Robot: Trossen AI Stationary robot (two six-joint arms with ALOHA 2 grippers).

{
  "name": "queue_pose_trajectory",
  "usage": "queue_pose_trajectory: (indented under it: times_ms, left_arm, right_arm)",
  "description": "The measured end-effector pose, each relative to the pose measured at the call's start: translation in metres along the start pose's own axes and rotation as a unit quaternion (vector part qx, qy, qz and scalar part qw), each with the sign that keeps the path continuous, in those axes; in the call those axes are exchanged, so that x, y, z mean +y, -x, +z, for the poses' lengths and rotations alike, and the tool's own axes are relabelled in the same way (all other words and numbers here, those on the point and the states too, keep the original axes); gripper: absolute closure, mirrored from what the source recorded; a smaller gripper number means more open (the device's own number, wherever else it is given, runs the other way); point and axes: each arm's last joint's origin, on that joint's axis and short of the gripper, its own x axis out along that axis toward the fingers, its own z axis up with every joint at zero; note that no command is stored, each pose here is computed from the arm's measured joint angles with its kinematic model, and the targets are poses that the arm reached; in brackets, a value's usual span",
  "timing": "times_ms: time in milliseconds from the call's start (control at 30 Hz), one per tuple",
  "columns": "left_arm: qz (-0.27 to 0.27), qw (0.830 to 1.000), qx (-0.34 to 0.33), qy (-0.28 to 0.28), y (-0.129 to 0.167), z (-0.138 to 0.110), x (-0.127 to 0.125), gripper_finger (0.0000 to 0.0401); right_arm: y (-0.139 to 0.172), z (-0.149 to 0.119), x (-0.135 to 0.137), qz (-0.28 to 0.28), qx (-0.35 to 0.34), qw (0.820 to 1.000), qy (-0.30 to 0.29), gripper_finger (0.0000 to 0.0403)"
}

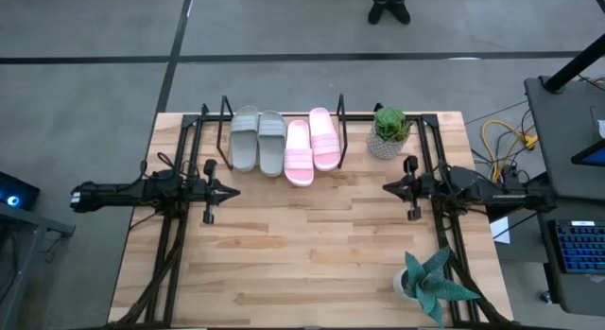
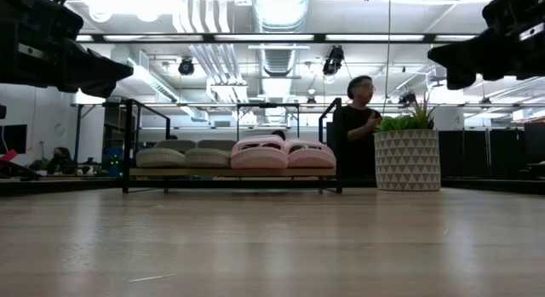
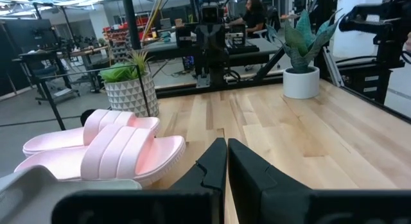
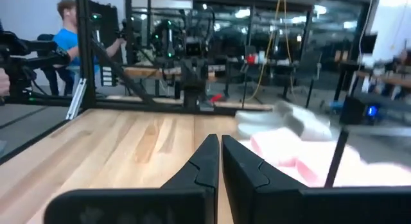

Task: Pick and place slides into the shelf
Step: Return to Home Position

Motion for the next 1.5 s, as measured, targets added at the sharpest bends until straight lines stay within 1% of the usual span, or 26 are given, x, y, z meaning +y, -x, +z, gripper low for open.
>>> queue_pose_trajectory:
  times_ms: [167, 267, 500, 633, 1200, 1500]
  left_arm:
    - [-0.003, 1.000, -0.008, 0.011, 0.001, 0.001, 0.000, 0.0401]
    - [-0.007, 1.000, -0.013, 0.014, 0.002, 0.002, 0.000, 0.0401]
    - [-0.017, 0.999, -0.012, 0.050, 0.001, 0.001, -0.001, 0.0401]
    - [-0.018, 0.999, -0.013, 0.024, 0.001, 0.001, -0.001, 0.0401]
    - [-0.023, 0.999, 0.011, 0.026, -0.002, -0.002, -0.002, 0.0401]
    - [-0.022, 0.999, -0.007, 0.026, -0.004, 0.001, -0.001, 0.0401]
  right_arm:
    - [0.005, -0.006, 0.000, -0.003, 0.025, 0.999, -0.021, 0.0394]
    - [0.005, -0.009, 0.000, -0.002, 0.035, 0.999, -0.021, 0.0394]
    - [0.003, -0.012, 0.001, -0.001, 0.049, 0.999, -0.021, 0.0394]
    - [0.003, -0.011, 0.001, -0.001, 0.046, 0.999, -0.021, 0.0394]
    - [0.003, -0.011, 0.001, -0.001, 0.046, 0.999, -0.021, 0.0394]
    - [0.003, -0.011, 0.001, -0.001, 0.047, 0.999, -0.021, 0.0394]
